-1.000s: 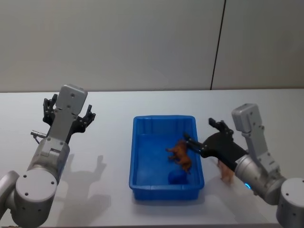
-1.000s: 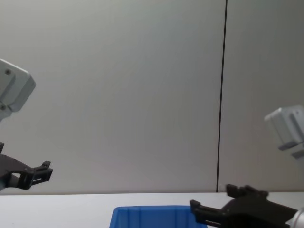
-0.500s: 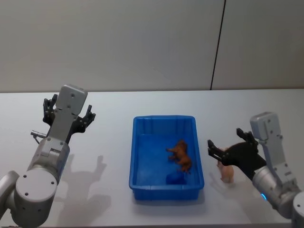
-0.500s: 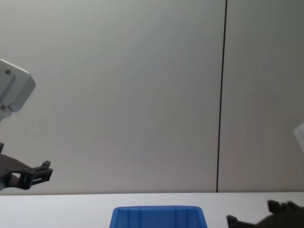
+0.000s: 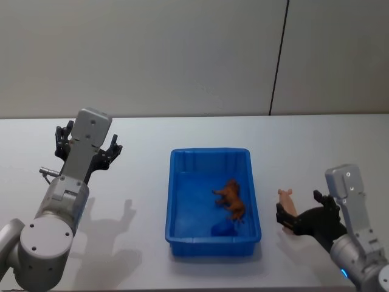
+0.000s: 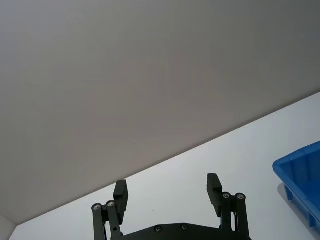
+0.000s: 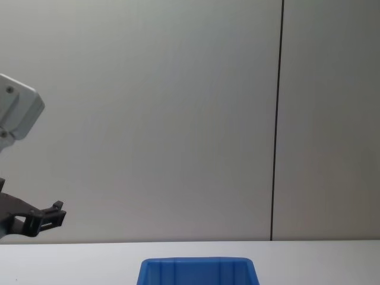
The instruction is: Pick up the two dolls from the table and place them into the box.
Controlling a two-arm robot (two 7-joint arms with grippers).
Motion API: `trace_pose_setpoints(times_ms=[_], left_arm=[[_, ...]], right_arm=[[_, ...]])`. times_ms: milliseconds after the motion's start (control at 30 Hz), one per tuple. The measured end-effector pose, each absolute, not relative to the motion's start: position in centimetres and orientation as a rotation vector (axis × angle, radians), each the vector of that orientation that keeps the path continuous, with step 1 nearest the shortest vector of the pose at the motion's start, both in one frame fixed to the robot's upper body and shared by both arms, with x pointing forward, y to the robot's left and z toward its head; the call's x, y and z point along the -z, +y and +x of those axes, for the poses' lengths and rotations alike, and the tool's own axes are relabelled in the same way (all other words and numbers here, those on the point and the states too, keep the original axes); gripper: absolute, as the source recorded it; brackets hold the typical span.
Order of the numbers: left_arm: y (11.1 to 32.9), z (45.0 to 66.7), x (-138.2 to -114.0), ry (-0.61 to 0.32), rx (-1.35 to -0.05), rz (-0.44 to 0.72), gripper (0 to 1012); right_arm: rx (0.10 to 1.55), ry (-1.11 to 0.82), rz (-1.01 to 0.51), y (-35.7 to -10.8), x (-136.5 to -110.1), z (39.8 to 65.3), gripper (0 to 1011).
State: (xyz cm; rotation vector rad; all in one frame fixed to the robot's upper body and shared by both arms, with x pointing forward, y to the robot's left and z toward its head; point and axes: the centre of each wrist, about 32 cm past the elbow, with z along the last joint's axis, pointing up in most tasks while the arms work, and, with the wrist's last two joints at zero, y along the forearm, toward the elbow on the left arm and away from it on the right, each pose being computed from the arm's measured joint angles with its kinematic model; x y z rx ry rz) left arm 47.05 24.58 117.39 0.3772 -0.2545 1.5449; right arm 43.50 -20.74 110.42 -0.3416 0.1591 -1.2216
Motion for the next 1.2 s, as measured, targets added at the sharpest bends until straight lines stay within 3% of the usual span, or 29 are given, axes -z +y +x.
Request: trace_pose_setpoints(times_ms=[867,1200], left_arm=[[24.6,47.0,-117.4,-0.254,-1.545,0.377,1001],[24.6,47.0,-117.4,-0.254,-1.545,0.377,1001]], right_arm=[[1.225,0.211,-0.402,-19.7,-106.4,44.4,1001],[1.219,0.206,-0.396,-19.3,-105.4,45.5,771]])
